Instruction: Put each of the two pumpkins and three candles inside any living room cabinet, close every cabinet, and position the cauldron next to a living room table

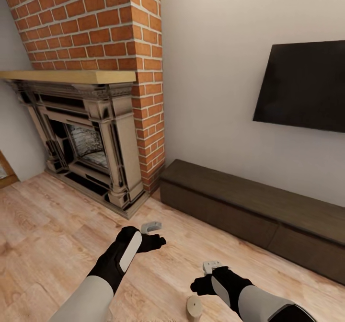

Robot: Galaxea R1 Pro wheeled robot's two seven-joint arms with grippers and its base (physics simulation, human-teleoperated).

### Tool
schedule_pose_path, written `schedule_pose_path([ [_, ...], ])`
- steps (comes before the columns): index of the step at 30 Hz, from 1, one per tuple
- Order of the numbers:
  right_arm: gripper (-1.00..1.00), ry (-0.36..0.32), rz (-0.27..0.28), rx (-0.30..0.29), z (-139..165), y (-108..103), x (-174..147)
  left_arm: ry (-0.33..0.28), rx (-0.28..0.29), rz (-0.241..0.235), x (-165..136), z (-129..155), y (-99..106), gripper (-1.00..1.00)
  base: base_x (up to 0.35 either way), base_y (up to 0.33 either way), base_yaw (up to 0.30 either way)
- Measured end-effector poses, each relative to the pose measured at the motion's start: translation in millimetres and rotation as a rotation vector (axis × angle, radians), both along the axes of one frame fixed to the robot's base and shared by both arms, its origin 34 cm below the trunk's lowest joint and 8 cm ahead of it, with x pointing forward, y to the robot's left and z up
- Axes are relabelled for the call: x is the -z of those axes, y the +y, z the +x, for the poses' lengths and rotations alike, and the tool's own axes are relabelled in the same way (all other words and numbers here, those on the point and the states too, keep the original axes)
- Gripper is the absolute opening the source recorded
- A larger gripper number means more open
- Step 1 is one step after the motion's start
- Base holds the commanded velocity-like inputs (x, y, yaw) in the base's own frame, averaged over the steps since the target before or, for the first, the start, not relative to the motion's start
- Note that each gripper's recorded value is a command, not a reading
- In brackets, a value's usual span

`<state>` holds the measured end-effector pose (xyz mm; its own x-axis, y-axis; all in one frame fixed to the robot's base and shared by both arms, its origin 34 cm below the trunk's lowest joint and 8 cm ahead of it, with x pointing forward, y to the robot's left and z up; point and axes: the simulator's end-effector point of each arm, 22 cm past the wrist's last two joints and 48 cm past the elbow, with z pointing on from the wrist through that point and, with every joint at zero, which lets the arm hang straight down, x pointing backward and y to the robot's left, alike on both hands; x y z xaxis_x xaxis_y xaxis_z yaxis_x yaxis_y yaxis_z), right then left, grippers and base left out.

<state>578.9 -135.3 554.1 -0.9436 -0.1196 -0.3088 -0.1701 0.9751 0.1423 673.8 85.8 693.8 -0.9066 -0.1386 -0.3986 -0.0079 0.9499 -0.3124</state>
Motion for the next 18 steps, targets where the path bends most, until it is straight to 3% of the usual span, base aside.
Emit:
schedule_pose_path([
  [12,1.00,0.012,0.003,0.001,-3.9,0.5,17.5,0.013,0.000,-0.001,18.9,-2.3,-0.2,1.00,0.000,0.000,0.225],
  [18,1.00,0.016,0.001,0.003,-5.6,0.0,29.4,0.014,-0.001,-0.002,30.2,-2.8,-0.1,1.00,0.000,0.000,0.057],
])
